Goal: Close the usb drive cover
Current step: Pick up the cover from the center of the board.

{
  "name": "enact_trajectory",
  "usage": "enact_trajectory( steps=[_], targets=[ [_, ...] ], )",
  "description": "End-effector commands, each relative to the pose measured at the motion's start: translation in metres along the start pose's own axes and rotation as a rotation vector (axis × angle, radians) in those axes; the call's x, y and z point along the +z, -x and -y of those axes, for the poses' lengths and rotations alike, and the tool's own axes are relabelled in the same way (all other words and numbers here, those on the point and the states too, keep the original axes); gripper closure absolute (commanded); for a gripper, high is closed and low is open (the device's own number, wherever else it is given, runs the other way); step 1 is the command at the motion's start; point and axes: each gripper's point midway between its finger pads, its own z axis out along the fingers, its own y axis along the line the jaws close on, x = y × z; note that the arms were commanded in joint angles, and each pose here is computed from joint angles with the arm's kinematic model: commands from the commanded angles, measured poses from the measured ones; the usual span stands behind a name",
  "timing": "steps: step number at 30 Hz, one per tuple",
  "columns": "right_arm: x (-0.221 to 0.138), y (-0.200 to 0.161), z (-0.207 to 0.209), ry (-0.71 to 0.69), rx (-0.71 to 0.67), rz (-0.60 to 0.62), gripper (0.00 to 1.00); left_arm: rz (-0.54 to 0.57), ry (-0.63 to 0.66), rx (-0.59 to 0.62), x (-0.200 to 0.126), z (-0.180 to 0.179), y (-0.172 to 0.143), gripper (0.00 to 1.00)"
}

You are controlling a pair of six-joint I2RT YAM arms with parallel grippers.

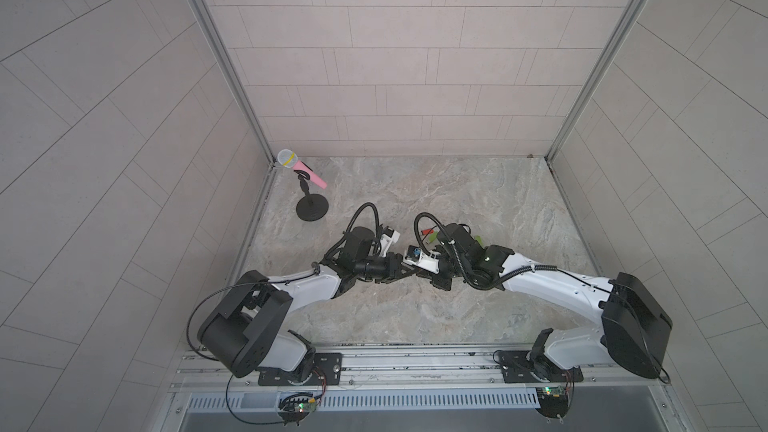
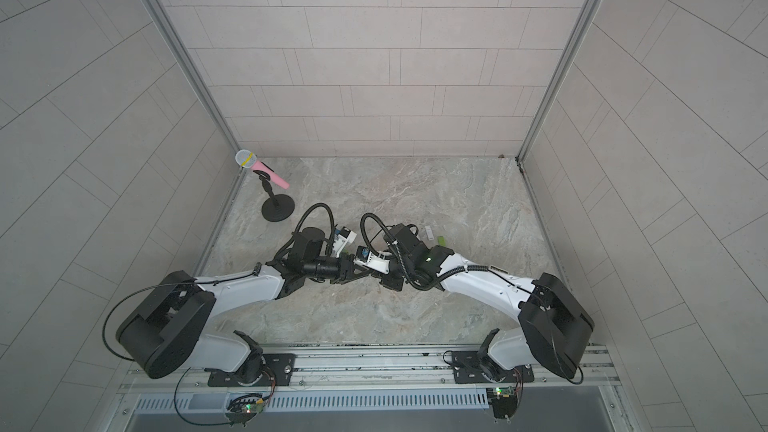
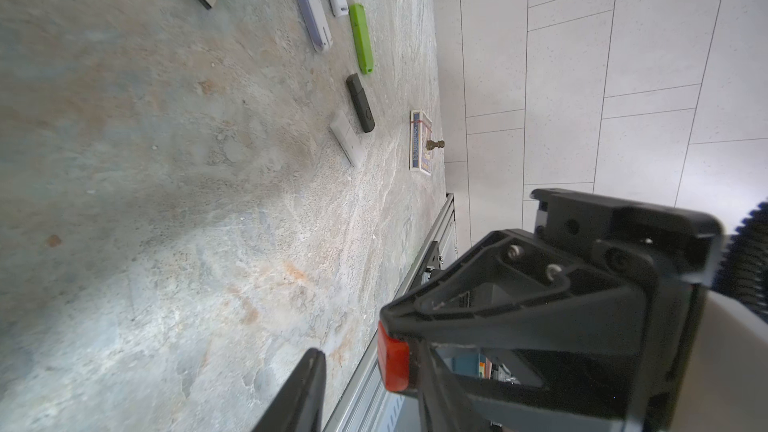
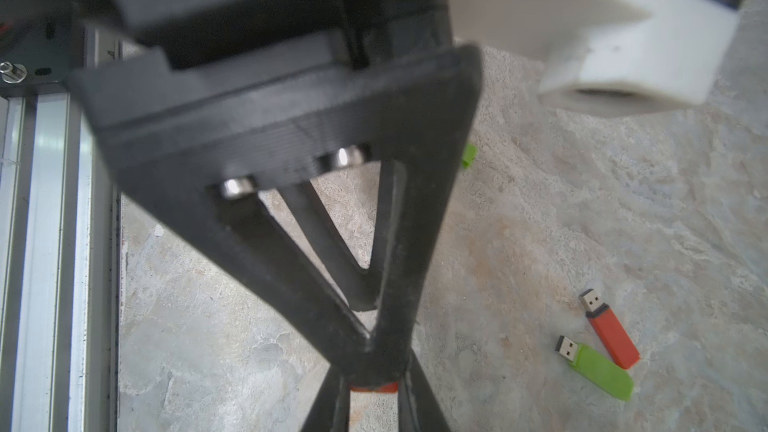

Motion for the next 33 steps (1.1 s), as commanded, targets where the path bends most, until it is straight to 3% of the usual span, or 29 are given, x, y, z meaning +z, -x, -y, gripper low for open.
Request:
enact_trajectory(
  steps=[1,15,23,33],
  targets=[
    [-0.008,0.02,-0.002,0.003,-0.025,0.097,0.8,-0.003,-0.044,0.025,0.004,0.013,0.005,0.61],
    [-0.009,0.034,0.005,-0.032,-0.012,0.164,0.8,-0.03,-0.1,-0.013,0.011,0.014,0.004,0.81],
    [-0.01,0.038,0.011,-0.063,-0.003,0.175,0.8,-0.032,-0.095,-0.017,0.011,0.013,0.003,0.86],
    [-0.031,0.004,0.04,-0.195,0.075,0.109,0.64,0.067,0.004,0.002,-0.01,0.003,0.02,0.89]
  ],
)
